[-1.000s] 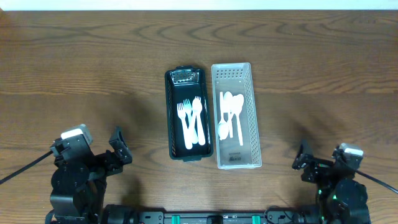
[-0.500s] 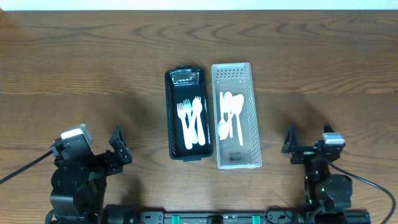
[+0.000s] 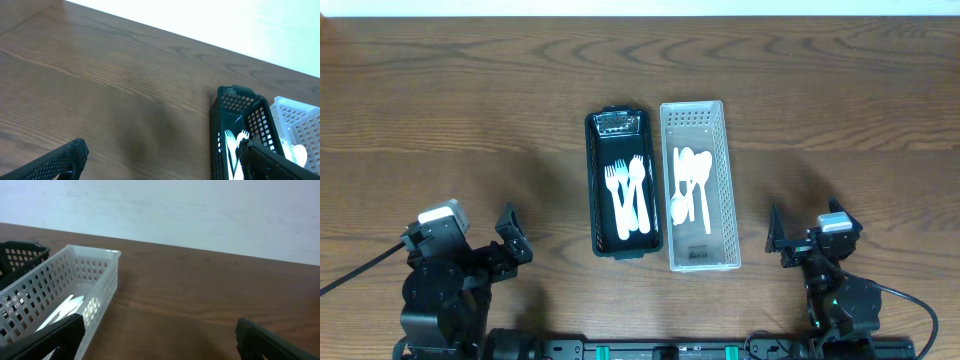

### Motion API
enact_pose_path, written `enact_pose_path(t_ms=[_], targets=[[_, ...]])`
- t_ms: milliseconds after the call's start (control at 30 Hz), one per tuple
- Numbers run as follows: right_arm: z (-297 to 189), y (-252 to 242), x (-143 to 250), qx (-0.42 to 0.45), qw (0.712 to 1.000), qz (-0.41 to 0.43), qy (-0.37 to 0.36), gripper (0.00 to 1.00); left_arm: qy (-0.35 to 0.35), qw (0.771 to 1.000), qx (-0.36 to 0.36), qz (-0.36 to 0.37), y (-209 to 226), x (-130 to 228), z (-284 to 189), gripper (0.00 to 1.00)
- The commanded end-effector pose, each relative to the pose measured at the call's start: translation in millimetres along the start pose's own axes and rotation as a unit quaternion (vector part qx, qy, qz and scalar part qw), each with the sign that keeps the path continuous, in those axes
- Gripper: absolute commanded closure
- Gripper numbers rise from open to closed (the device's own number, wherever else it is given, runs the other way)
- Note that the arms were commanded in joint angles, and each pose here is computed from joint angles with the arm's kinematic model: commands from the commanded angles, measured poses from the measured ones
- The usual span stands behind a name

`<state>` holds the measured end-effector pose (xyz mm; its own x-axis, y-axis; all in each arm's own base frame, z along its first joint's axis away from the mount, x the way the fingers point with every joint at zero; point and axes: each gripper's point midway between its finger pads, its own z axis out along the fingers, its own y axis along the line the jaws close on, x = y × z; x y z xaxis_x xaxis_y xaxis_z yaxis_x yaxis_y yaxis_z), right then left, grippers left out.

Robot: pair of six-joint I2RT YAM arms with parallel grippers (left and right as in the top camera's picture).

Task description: Pack container

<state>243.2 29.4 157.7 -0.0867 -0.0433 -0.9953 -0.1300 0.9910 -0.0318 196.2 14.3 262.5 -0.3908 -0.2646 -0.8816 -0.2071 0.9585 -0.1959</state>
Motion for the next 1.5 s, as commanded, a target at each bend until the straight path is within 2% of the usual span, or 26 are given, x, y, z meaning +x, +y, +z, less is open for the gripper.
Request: enact_pose_path(t_ms=[0, 533, 600, 833, 1067, 1333, 1467], targets=[[0, 1, 0, -0.002, 1.000, -0.008, -0.003, 0.01, 0.000, 1.000, -0.003, -0.003, 1, 1, 1, 0.02], [0, 1, 0, -0.002, 1.000, -0.008, -0.003, 0.01, 0.000, 1.000, -0.003, -0.003, 1, 1, 1, 0.02], [0, 1, 0, -0.002, 1.000, -0.008, -0.003, 0.01, 0.001, 1.000, -0.018, 0.023, 7, 2, 1, 0.02], [0, 1, 0, -0.002, 1.000, -0.008, -0.003, 0.01, 0.031, 0.999, -0.029, 0.030, 22, 40, -12, 0.02], [0, 1, 0, -0.002, 1.000, -0.008, -0.003, 0.01, -0.006, 1.000, -0.021, 0.018, 30, 69, 4, 0.02], [0, 1, 0, -0.002, 1.000, -0.008, -0.003, 0.01, -0.081, 0.983, 0.064, 0.153, -2, 67, 37, 0.02], [0, 1, 0, -0.002, 1.000, -0.008, -0.003, 0.01, -0.119, 0.977, 0.070, 0.163, -6, 65, 55, 0.02]])
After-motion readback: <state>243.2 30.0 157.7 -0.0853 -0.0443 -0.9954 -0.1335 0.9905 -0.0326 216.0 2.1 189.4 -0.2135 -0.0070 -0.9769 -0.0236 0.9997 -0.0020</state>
